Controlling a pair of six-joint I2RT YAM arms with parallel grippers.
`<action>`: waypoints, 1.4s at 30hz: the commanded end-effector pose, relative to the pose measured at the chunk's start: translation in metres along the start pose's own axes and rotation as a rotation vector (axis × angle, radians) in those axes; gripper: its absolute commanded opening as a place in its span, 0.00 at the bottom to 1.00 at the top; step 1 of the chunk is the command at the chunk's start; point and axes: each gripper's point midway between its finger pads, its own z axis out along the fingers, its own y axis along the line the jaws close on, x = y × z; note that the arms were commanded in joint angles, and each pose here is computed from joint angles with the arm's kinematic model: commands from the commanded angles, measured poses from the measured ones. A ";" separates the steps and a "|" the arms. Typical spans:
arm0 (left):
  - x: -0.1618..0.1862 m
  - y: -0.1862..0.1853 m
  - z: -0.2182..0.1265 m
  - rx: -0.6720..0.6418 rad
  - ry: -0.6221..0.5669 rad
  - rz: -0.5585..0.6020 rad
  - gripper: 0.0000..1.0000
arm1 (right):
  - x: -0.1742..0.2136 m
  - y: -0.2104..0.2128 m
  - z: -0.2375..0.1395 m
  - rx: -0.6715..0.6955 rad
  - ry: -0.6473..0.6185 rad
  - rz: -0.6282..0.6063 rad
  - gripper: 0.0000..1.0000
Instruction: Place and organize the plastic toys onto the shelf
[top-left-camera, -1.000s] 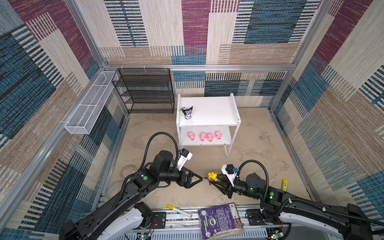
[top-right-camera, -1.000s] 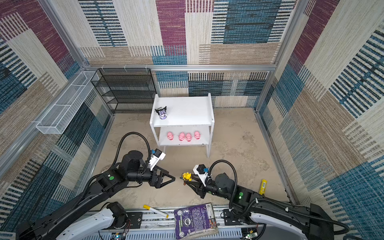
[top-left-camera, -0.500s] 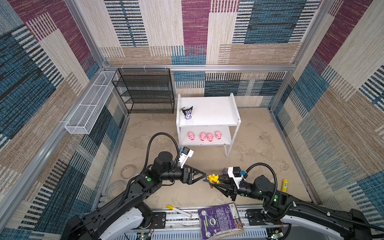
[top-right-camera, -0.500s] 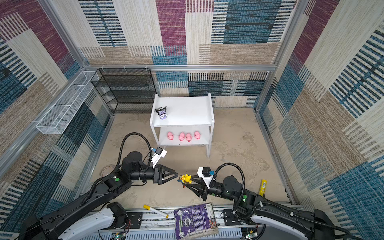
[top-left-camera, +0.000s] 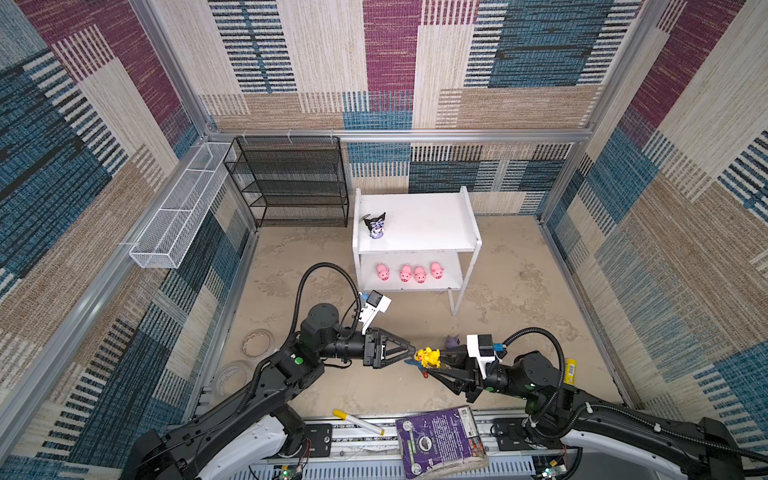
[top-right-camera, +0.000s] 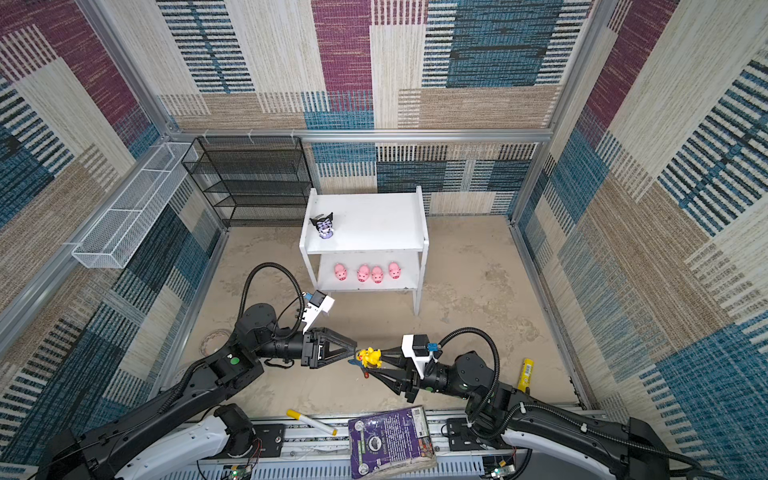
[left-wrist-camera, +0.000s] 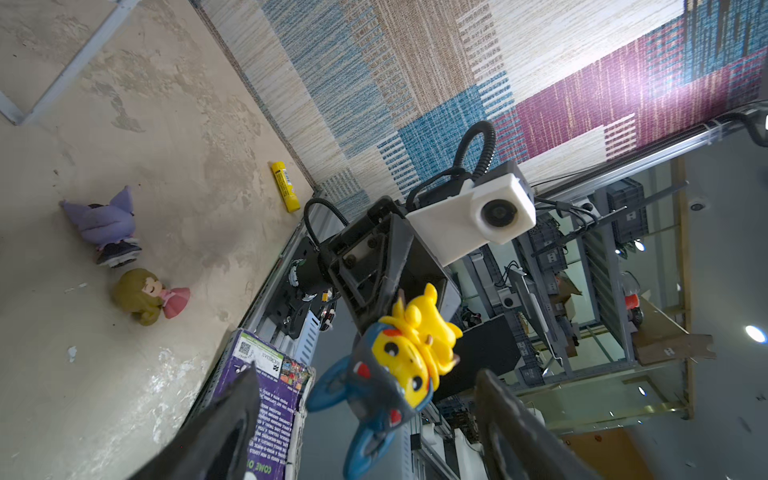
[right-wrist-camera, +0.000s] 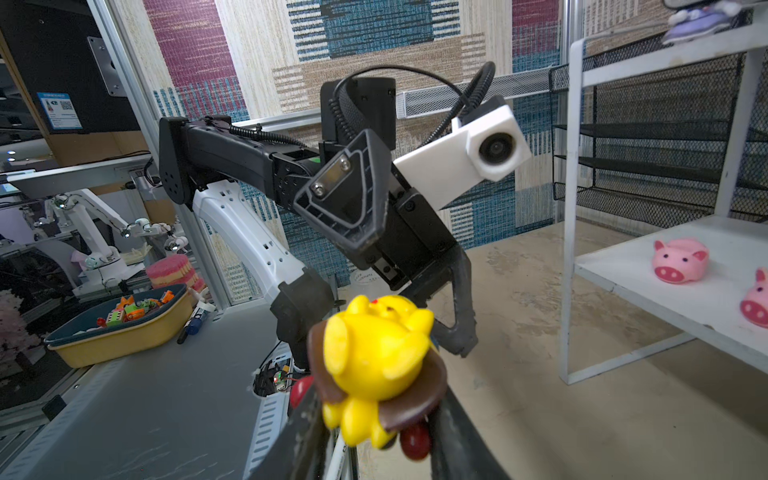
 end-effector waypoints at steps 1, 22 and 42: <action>-0.003 -0.015 0.001 0.058 0.007 0.014 0.79 | -0.027 0.011 0.003 -0.050 -0.092 -0.043 0.39; 0.007 0.035 -0.012 -0.240 -0.046 0.019 0.77 | 0.050 -0.029 -0.008 0.167 0.178 0.165 0.50; 0.030 0.111 -0.099 -0.790 -0.175 -0.116 0.98 | 0.157 -0.043 0.028 0.181 0.782 0.134 0.75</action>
